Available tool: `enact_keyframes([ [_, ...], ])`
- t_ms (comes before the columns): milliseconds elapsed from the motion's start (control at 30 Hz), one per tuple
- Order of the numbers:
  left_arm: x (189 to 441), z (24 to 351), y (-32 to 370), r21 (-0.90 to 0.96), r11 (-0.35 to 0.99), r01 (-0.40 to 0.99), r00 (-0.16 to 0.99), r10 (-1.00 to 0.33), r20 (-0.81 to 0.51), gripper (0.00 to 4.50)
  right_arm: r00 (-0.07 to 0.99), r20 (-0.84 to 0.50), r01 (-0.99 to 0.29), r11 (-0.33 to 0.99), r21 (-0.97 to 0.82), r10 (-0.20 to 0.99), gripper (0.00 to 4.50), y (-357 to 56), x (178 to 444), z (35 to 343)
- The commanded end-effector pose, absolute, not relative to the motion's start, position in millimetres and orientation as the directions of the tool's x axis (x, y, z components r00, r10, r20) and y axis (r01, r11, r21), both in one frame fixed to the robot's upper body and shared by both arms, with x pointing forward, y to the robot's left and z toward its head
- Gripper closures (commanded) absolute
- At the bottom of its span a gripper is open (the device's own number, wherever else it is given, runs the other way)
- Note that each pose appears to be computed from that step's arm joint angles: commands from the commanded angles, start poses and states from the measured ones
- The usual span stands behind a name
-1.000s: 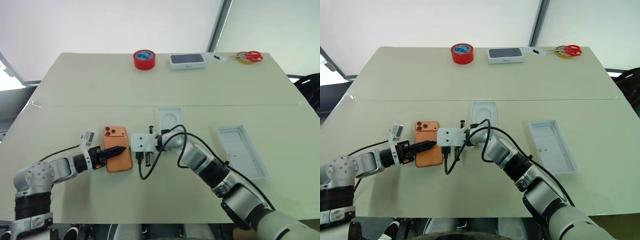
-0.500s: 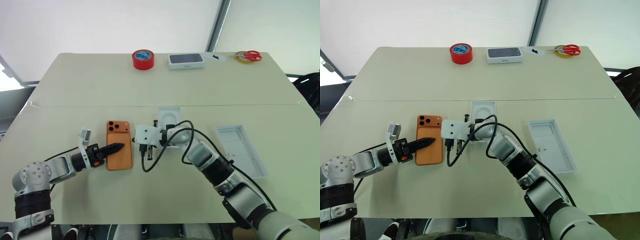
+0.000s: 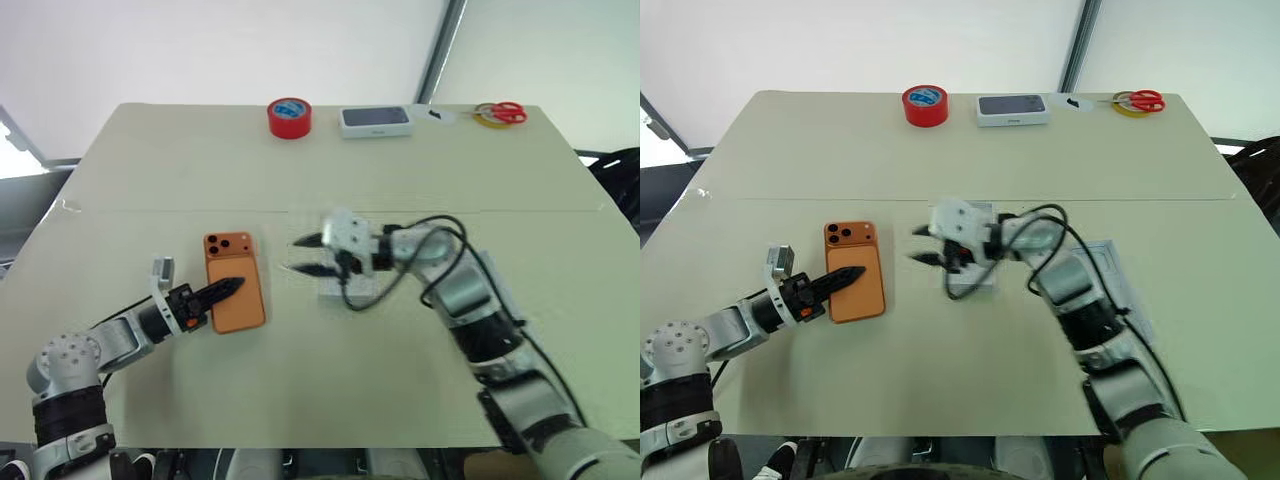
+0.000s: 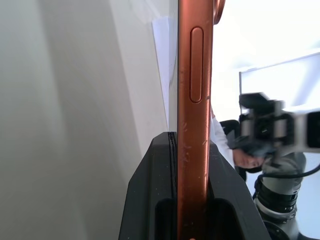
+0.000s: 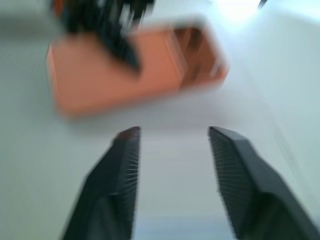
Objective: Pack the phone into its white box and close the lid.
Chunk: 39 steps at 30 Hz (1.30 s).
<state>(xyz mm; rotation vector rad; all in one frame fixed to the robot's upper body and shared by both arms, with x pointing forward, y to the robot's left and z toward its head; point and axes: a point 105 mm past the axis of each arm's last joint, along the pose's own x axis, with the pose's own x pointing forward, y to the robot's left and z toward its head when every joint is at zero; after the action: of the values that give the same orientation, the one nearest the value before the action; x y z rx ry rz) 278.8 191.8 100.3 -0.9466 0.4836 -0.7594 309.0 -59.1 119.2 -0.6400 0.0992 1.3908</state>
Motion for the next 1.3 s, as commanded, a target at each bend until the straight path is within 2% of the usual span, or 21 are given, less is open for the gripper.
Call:
enact_keyframes([
  [33,279.4,117.5,181.0,-0.826,0.34,0.45,0.628,-0.778,0.021,4.5,0.199,-0.408,-0.898,-0.001,-0.44,0.891,1.73,-61.8,301.4,130.6],
  [233,281.5,118.1,175.2,-0.805,0.364,0.469,0.622,-0.783,0.009,4.5,0.213,-0.42,-0.903,0.013,-0.43,0.882,1.73,-71.9,299.8,123.3],
  [333,283.1,118.2,174.1,-0.804,0.364,0.47,0.618,-0.786,0.006,4.5,0.218,-0.42,-0.904,0.021,-0.427,0.881,2.49,-71.7,301.6,121.1],
  [400,283.9,118.3,174.1,-0.81,0.357,0.465,0.614,-0.789,0.005,4.5,0.234,-0.44,-0.892,0.011,-0.452,0.867,3.45,-73.3,303.3,116.1],
  [733,282.6,117.2,172.9,-0.813,0.355,0.463,0.605,-0.796,-0.003,4.5,0.222,-0.437,-0.905,0.018,-0.424,0.871,3.45,-73.1,300.0,114.1],
  [933,282.5,116.5,169.0,-0.813,0.354,0.462,0.606,-0.796,-0.002,4.5,0.236,-0.49,-0.908,0.011,-0.42,0.839,3.45,-76.4,305.1,102.1],
  [1033,282.8,116.8,168.5,-0.812,0.357,0.462,0.606,-0.795,-0.004,4.5,0.223,-0.499,-0.918,0.008,-0.396,0.837,4.31,-76.8,304.9,101.1],
  [1067,283.1,117.2,168.3,-0.811,0.357,0.462,0.606,-0.795,-0.005,4.5,0.217,-0.502,-0.919,0.003,-0.393,0.837,4.42,-77.2,304.1,101.2],
  [1200,289.2,128.8,166.5,-0.803,0.344,0.487,0.613,-0.79,0.033,4.5,0.189,-0.46,-0.927,0.004,-0.374,0.867,4.42,-69.3,297.1,112.1],
  [1300,297.8,135.3,163.4,-0.792,0.356,0.496,0.629,-0.776,0.046,4.5,0.211,-0.451,-0.924,0.027,-0.381,0.867,4.42,-63.9,297.2,115.1],
])
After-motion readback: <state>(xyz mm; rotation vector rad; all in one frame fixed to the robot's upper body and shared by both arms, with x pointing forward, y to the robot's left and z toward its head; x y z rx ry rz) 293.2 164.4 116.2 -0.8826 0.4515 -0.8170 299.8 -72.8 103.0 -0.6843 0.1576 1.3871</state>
